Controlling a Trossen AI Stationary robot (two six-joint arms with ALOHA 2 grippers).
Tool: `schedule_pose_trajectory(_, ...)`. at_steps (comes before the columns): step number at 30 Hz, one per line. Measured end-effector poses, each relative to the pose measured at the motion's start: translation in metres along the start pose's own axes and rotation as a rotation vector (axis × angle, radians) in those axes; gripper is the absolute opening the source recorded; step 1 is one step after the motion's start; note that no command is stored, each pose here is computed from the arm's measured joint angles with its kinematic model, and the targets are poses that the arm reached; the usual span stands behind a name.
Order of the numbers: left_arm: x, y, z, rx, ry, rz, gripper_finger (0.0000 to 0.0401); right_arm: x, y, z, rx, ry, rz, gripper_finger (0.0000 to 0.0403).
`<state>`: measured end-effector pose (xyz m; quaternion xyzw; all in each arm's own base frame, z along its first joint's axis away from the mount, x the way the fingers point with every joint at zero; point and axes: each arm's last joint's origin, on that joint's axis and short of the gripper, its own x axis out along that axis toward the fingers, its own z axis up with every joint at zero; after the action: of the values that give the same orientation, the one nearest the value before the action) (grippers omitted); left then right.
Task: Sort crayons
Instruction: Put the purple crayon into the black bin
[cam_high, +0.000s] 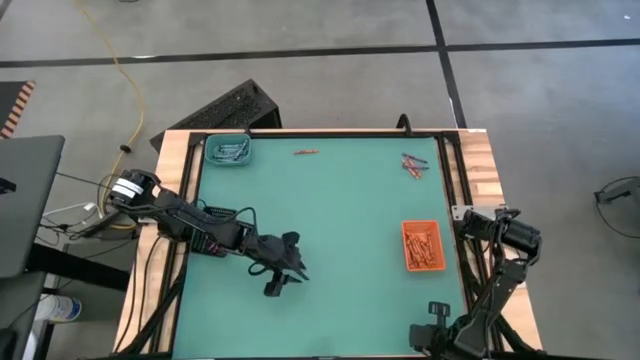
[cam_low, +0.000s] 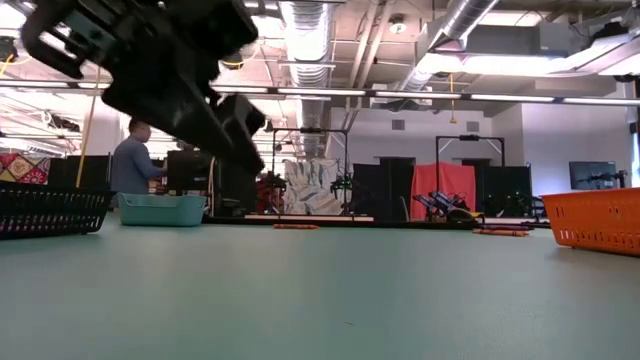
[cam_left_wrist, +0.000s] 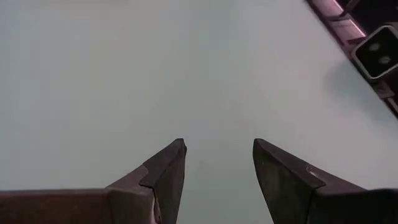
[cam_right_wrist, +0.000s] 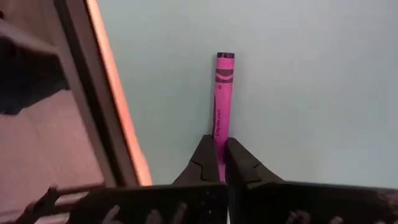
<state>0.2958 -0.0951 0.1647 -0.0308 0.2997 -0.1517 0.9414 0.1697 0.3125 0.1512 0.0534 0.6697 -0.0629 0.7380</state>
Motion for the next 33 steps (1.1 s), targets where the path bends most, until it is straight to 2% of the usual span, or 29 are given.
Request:
schedule_pose_trajectory(5,0.001,-0.022,0.016,0.155,-0.058,-0.008,0.0177,-0.013,-0.001,0.023,-0.043,-0.086,-0.030,0.0000)
schedule_pose_trajectory(8,0.000,-0.035,0.024,0.247,-0.088,0.029,0.0177,-0.021,-0.001,0.038,-0.098,-0.141,-0.036,0.0000)
schedule_pose_trajectory(17,-0.010,-0.079,0.044,0.529,-0.140,0.300,0.0177,-0.048,-0.008,0.090,-0.280,-0.367,-0.125,0.0000)
schedule_pose_trajectory(24,-0.037,-0.102,0.060,0.607,-0.242,0.379,0.0177,-0.071,-0.013,0.120,-0.418,-0.506,-0.232,0.0000)
schedule_pose_trajectory(33,-0.065,-0.114,0.077,0.654,-0.383,0.361,0.0176,-0.109,-0.018,0.159,-0.554,-0.685,-0.356,0.0000)
